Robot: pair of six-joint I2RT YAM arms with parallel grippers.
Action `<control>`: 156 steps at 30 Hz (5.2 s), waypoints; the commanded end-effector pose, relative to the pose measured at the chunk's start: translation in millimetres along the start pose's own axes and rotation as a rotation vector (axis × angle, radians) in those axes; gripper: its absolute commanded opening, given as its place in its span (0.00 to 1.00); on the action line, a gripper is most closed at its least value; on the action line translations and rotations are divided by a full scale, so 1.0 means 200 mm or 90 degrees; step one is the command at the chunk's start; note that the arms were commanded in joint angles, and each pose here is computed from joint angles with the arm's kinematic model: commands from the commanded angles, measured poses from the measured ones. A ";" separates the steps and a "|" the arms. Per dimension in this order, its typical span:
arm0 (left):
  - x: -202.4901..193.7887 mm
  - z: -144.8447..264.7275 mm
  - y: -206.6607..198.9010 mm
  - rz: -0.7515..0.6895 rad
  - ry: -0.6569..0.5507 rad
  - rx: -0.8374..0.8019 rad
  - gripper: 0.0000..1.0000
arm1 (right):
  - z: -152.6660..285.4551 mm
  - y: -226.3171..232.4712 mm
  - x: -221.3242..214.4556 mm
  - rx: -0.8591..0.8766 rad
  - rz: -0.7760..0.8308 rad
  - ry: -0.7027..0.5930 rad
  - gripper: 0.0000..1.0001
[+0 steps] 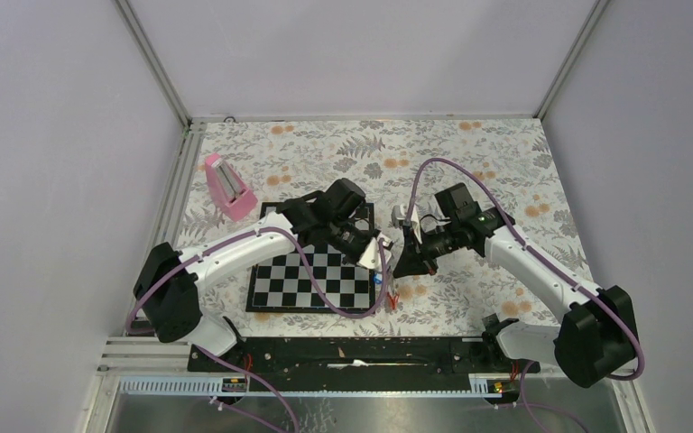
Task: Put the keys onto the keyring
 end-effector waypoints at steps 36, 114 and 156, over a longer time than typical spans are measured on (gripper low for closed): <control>0.08 0.02 -0.07 -0.072 -0.029 -0.027 0.00 | 0.00 -0.01 0.09 0.007 0.000 -0.027 0.00; 0.04 -0.07 -0.21 -0.135 -0.102 -0.160 0.00 | 0.02 0.07 0.12 0.075 0.037 -0.123 0.00; 0.03 -0.03 -0.06 -0.099 -0.091 -0.070 0.00 | 0.04 0.02 0.12 0.038 -0.021 -0.179 0.00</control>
Point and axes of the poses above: each gripper's point midway between its finger pads, its own z axis back along the fingers, its own y axis along the line the jaws close on, x = y × z, the point moved 4 cm from there along z, back along the fingers, and after that the axes turned 5 degrees about z, right-handed, at the moved point
